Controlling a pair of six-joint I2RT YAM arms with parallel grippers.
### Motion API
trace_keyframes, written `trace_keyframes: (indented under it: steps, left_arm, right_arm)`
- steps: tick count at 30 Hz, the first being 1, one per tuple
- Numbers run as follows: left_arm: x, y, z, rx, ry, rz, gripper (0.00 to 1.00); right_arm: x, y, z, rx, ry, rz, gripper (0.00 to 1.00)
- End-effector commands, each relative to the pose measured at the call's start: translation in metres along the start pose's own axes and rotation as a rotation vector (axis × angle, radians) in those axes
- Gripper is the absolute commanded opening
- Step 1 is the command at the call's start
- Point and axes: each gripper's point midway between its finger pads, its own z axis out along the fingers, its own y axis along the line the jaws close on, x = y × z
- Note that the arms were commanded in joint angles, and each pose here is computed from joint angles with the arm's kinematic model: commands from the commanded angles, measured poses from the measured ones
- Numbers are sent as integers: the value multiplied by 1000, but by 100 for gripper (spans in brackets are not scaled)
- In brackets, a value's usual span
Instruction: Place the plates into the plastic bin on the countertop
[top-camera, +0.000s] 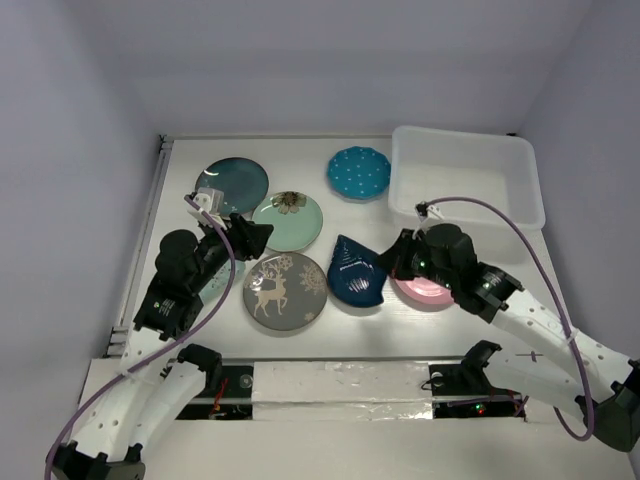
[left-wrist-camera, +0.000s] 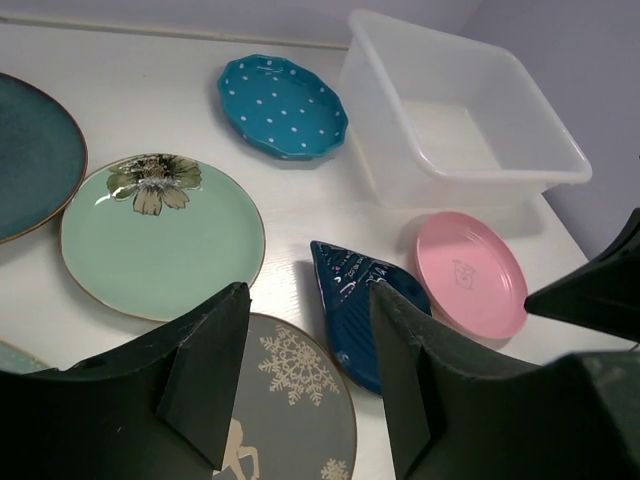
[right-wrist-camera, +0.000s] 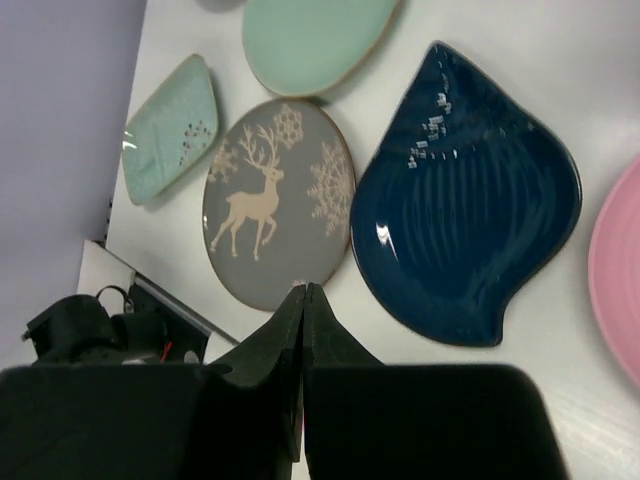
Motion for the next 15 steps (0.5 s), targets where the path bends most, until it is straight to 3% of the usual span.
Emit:
trace_keyframes:
  steps: [1, 7, 8, 13, 15]
  left_arm:
    - [-23, -14, -8, 57, -68, 34, 48]
    - [-25, -11, -10, 38, -78, 34, 43]
    - [-25, -10, -9, 31, -79, 33, 39]
    - [-25, -10, -10, 25, -82, 41, 0]
    - [-25, -6, -10, 5, -84, 39, 0]
  right_arm:
    - [-1, -11, -14, 66, -59, 86, 0]
    - [14, -55, -36, 226, -100, 178, 0]
    - [16, -57, -36, 233, -99, 194, 0]
    - [35, -69, -19, 249, -67, 234, 0]
    - [40, -74, -15, 263, -59, 247, 15]
